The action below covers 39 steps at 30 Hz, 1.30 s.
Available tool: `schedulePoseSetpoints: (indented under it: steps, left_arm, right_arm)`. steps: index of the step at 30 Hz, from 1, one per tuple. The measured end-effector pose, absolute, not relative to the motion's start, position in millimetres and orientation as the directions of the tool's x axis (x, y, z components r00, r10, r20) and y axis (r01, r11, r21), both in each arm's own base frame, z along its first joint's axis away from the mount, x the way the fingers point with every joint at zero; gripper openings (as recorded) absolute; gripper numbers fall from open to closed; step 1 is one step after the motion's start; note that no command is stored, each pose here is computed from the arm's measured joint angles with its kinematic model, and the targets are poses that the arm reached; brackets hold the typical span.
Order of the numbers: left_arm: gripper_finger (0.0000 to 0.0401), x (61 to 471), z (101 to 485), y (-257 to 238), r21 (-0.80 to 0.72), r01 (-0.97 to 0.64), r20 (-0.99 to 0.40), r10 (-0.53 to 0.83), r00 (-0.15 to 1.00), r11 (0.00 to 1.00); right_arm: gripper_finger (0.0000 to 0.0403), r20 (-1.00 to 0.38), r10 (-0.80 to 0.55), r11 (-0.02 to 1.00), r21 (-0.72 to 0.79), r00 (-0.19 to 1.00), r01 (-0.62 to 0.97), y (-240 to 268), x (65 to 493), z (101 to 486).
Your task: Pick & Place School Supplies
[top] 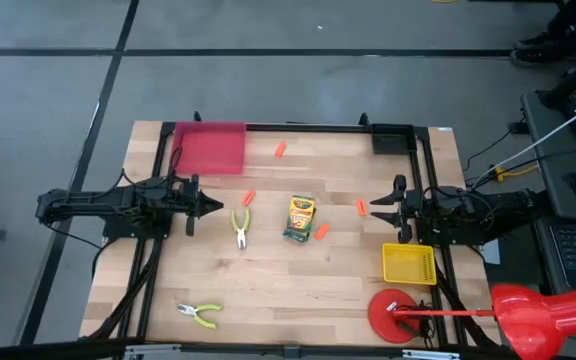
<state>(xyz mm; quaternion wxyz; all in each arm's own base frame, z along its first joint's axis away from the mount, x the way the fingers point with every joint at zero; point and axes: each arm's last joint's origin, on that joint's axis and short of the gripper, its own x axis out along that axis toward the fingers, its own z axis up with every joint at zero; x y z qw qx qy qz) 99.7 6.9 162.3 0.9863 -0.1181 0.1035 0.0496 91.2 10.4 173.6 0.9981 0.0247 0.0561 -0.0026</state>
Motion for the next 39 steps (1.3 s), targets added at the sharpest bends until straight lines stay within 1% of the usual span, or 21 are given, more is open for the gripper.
schedulePoseSetpoints:
  steps: [34, 36, 38, 39]
  left_arm:
    - [0.0011, 99.7, 162.4, 6.9, -0.223, -0.122, -0.215, 0.073, 0.974, 0.967]
    - [0.0013, 99.7, 162.3, 6.9, -0.223, -0.122, -0.216, 0.073, 0.974, 0.967]
    - [0.0012, 99.7, 162.3, 6.9, -0.223, -0.122, -0.216, 0.073, 0.974, 0.967]
    - [0.0012, 99.7, 162.3, 6.9, -0.223, -0.122, -0.216, 0.073, 0.974, 0.967]
  right_arm:
    - [0.0153, -0.111, -0.003, 0.999, 0.05, 0.994, 0.009, 10.3, 91.2, 173.6]
    - [0.0153, -0.105, -0.034, 0.998, 0.046, 0.994, 0.039, 9.5, 91.3, 174.1]
    - [0.0153, -0.087, -0.134, 0.989, 0.047, 0.987, 0.139, 6.6, 91.2, 175.8]
    - [0.0153, -0.073, -0.18, 0.978, 0.089, 0.981, 0.187, 5.2, 91.1, 177.0]
